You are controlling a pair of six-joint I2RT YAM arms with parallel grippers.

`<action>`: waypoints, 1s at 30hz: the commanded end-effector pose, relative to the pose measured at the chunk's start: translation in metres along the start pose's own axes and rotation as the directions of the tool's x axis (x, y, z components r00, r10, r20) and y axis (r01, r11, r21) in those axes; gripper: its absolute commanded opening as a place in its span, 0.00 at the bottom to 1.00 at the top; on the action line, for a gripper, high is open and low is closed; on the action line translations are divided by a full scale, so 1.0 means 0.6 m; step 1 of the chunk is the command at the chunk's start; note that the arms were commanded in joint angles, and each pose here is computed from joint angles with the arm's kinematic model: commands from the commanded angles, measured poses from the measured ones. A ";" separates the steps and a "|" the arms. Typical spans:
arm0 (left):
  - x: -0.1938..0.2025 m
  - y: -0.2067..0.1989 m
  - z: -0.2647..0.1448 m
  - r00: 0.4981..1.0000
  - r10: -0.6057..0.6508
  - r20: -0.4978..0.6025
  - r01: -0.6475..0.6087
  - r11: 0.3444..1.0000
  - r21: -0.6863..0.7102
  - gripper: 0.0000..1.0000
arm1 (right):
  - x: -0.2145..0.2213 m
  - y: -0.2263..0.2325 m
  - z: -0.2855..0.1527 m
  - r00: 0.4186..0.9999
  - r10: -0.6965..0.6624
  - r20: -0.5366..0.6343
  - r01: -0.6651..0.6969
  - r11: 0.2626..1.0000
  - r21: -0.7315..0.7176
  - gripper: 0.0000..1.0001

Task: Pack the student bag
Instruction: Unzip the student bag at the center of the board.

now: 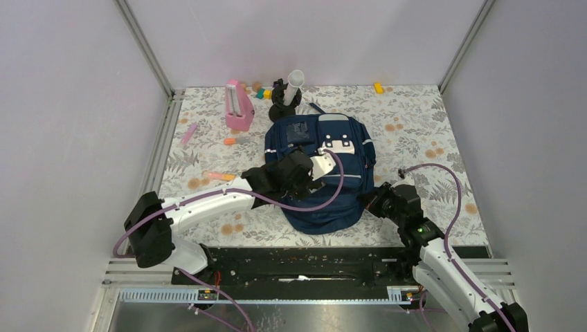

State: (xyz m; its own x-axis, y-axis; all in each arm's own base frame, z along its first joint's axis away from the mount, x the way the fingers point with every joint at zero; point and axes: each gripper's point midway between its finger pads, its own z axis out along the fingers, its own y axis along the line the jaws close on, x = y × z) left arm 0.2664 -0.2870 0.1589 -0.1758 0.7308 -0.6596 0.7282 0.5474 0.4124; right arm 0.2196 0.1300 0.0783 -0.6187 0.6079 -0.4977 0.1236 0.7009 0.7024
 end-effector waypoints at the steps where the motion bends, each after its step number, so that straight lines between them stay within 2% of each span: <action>1: -0.051 0.037 -0.004 0.996 -0.032 0.085 0.039 0.996 -0.074 0.66 | -0.020 0.018 -0.006 0.999 -0.015 0.032 0.016 1.000 -0.022 0.00; 3: -0.057 0.040 -0.006 0.995 -0.030 0.097 0.038 0.996 -0.075 0.48 | -0.025 0.017 -0.009 0.999 -0.031 0.042 0.031 0.999 -0.012 0.01; 5: -0.061 0.042 -0.010 0.994 -0.026 0.108 0.034 0.997 -0.074 0.26 | -0.033 0.013 -0.015 0.996 -0.070 0.053 0.069 0.998 0.016 0.21; 6: -0.063 0.043 -0.012 0.993 -0.027 0.111 0.035 0.997 -0.074 0.14 | -0.038 0.015 -0.019 0.993 -0.100 0.059 0.099 0.995 0.020 0.28; 7: -0.065 0.044 -0.014 0.993 -0.030 0.115 0.039 0.996 -0.075 0.05 | -0.044 0.019 -0.024 0.989 -0.133 0.066 0.132 0.991 0.019 0.34; 8: -0.066 0.044 -0.016 0.992 -0.032 0.120 0.040 0.997 -0.071 0.00 | -0.049 0.023 -0.028 0.982 -0.177 0.070 0.177 0.984 0.014 0.41; 10: -0.068 0.040 -0.022 0.991 -0.024 0.129 0.031 0.998 -0.049 0.00 | -0.055 0.045 -0.038 0.959 -0.276 0.071 0.279 0.960 -0.038 0.53; 13: -0.068 0.036 -0.028 0.992 -0.018 0.128 0.019 1.000 -0.008 0.00 | -0.065 0.084 -0.055 0.898 -0.430 0.099 0.440 0.889 -0.130 0.61; 18: -0.071 0.035 -0.034 0.991 -0.041 0.127 0.032 0.997 0.073 0.00 | -0.070 0.138 -0.081 0.763 -0.613 0.207 0.646 0.716 -0.264 0.66; 20: -0.071 0.033 -0.035 0.991 -0.058 0.123 0.045 0.993 0.110 0.00 | -0.073 0.155 -0.083 0.727 -0.639 0.252 0.686 0.664 -0.298 0.66; 24: -0.073 0.030 -0.040 0.990 -0.077 0.116 0.059 0.987 0.149 0.00 | -0.079 0.177 -0.078 0.667 -0.675 0.314 0.744 0.584 -0.324 0.67; 30: -0.079 0.027 -0.049 0.989 -0.098 0.107 0.075 0.976 0.202 0.00 | -0.097 0.183 -0.058 0.588 -0.741 0.324 0.808 0.517 -0.284 0.69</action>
State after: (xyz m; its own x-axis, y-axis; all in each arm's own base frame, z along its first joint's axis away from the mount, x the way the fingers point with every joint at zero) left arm 0.2614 -0.2947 0.1725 -0.1955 0.6954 -0.6916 0.8400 0.4827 0.2479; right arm 0.2269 0.1530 0.1694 -0.3560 0.0284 -0.9341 -0.5858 0.7720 0.2467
